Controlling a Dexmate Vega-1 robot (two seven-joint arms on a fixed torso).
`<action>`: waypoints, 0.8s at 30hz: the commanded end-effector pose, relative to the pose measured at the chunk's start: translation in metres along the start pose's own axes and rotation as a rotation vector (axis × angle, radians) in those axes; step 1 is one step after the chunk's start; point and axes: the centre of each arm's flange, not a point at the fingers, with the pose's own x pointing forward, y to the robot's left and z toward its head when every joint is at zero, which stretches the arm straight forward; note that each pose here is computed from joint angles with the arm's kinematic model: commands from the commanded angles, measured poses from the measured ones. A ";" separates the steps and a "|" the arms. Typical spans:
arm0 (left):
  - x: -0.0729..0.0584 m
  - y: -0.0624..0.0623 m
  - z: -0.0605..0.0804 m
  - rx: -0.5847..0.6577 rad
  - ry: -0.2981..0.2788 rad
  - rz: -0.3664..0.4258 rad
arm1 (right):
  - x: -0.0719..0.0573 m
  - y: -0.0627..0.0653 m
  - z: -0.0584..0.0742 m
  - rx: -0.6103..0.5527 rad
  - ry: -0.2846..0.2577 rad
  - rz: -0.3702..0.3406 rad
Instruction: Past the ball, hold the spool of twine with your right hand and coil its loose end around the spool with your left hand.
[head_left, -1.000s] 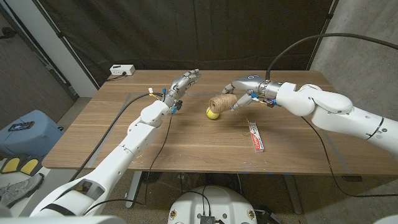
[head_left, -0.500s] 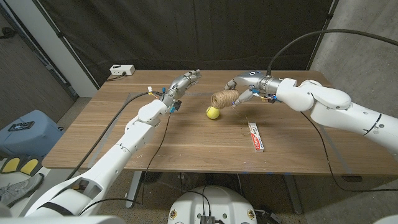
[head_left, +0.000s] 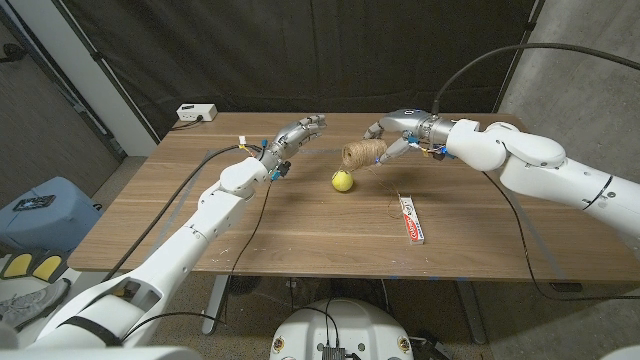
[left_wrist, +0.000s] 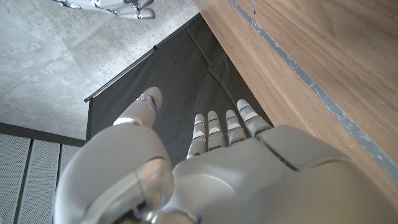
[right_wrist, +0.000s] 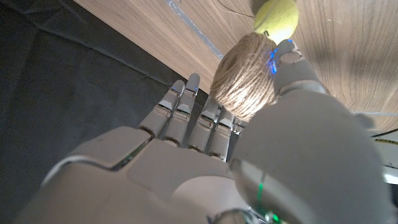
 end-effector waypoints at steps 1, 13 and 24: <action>0.010 0.002 0.002 0.026 0.026 -0.105 | 0.005 -0.010 -0.015 0.031 0.014 -0.004; 0.012 -0.003 0.004 0.045 0.037 -0.151 | 0.007 -0.016 -0.026 0.037 0.027 -0.010; 0.015 -0.005 0.003 0.054 0.048 -0.195 | 0.011 -0.020 -0.031 0.053 0.028 -0.008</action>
